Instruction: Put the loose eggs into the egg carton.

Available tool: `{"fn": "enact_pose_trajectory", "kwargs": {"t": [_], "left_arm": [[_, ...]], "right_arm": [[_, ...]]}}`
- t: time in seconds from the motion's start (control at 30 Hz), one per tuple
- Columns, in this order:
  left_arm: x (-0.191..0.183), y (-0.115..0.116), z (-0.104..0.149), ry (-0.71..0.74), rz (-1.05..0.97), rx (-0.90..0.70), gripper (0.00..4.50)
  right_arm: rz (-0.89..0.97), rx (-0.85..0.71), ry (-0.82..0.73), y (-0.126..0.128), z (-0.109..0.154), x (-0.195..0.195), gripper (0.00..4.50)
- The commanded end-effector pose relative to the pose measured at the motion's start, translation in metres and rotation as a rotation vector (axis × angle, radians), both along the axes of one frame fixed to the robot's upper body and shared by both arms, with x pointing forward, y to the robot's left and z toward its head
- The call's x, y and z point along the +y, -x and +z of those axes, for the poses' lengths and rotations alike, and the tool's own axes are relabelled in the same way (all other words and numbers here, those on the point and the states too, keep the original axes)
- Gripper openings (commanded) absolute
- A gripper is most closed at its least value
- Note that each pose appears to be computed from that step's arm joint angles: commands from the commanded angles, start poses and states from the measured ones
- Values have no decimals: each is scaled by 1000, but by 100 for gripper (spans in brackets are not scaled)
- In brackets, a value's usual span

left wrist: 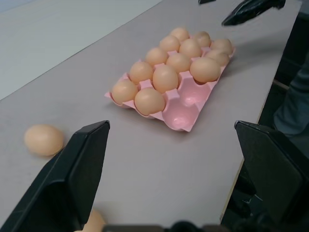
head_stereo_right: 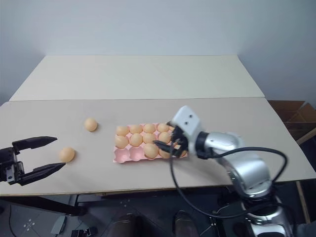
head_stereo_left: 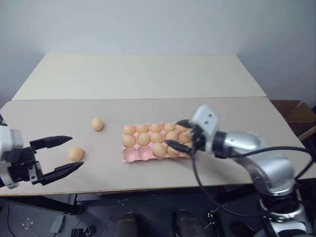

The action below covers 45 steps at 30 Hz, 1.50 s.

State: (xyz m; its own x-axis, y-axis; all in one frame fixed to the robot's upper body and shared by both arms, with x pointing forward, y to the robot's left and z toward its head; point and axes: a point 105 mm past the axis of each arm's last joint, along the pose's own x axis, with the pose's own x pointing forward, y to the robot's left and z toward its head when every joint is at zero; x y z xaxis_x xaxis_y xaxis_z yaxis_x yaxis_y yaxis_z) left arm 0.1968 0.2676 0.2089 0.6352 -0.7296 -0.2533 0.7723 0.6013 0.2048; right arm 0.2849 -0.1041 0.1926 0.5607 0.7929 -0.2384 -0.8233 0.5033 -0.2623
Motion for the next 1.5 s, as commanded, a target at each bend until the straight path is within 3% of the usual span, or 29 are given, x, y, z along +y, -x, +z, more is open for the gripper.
{"fn": "enact_pose_trajectory", "kwargs": {"t": [0.03,0.23,0.5,0.67,0.83,1.07,1.43,1.5], "left_arm": [[10,4,8,-6,37,-22,450],[26,16,1,20,116,9,450],[29,21,-6,33,196,21,450],[29,2,-28,-123,436,81,450],[15,-11,-33,-100,549,96,450],[25,-45,-58,-112,823,263,450],[22,-74,-88,-50,965,486,450],[20,-78,-90,-58,963,500,392]], "right_arm": [[53,-100,49,7,15,-40,445],[108,-50,106,21,4,-94,445],[122,-59,62,20,0,-90,445],[136,-73,55,21,4,-86,445],[148,-79,53,16,6,-83,445],[177,-102,52,12,10,-76,445],[180,-123,52,14,13,-73,445],[178,-126,52,14,14,-73,450]]}}
